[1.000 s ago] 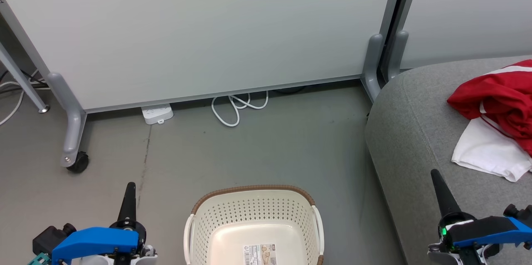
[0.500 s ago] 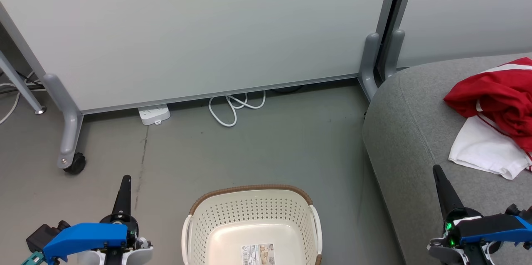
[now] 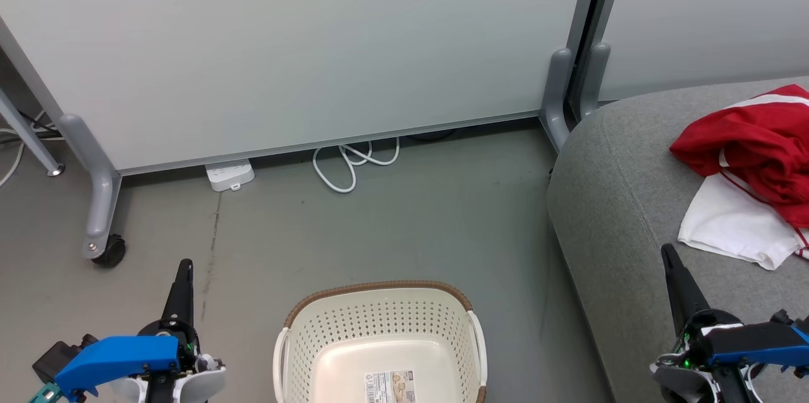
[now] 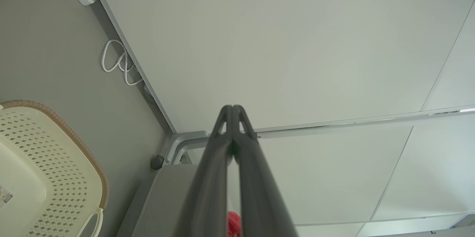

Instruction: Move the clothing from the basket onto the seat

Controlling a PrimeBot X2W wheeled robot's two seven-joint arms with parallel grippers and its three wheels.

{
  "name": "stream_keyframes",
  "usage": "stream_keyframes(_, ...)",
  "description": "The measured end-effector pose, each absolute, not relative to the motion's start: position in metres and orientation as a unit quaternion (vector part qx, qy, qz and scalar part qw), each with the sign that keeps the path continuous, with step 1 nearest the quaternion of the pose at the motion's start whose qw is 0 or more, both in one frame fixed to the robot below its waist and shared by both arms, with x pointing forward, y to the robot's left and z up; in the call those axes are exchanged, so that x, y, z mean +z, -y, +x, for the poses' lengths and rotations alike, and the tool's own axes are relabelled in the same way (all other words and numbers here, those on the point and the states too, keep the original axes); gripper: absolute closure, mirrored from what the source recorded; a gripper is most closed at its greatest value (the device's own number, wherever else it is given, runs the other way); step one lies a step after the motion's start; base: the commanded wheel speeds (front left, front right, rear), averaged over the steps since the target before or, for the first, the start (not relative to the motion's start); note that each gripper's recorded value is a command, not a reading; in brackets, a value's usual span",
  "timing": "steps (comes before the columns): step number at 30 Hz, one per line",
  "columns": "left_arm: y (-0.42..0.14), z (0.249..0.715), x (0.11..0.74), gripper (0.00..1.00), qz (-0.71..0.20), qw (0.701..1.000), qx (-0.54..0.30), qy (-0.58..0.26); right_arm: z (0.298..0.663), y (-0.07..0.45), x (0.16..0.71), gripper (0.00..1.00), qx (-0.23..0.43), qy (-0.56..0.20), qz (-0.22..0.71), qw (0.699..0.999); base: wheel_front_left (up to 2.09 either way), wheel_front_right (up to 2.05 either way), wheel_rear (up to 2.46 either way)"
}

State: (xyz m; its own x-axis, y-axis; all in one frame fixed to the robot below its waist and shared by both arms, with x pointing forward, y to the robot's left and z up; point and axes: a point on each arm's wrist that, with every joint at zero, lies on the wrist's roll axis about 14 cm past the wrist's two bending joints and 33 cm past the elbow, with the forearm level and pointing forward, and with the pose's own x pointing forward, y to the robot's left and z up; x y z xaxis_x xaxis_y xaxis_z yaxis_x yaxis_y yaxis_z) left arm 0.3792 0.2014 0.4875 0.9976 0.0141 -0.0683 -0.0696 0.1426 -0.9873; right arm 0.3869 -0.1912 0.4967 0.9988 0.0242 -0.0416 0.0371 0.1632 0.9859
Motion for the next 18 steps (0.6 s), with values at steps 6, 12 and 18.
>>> stream_keyframes(6, -0.2, 0.381, 0.491, 1.0, -0.669, 0.743, 0.021, -0.018, 0.387, 0.193, 0.499, 1.0, -0.004, -0.019, 0.664, 0.748, 0.0, 0.0, 0.0)
stream_keyframes(12, -0.2, 0.384, 0.497, 1.0, -0.682, 0.731, 0.014, -0.013, 0.388, 0.195, 0.501, 1.0, -0.004, -0.013, 0.68, 0.733, 0.0, 0.0, 0.0)
stream_keyframes(18, -0.201, 0.386, 0.5, 1.0, -0.696, 0.718, 0.011, -0.008, 0.387, 0.197, 0.502, 1.0, -0.004, -0.009, 0.695, 0.719, 0.0, 0.0, 0.0)
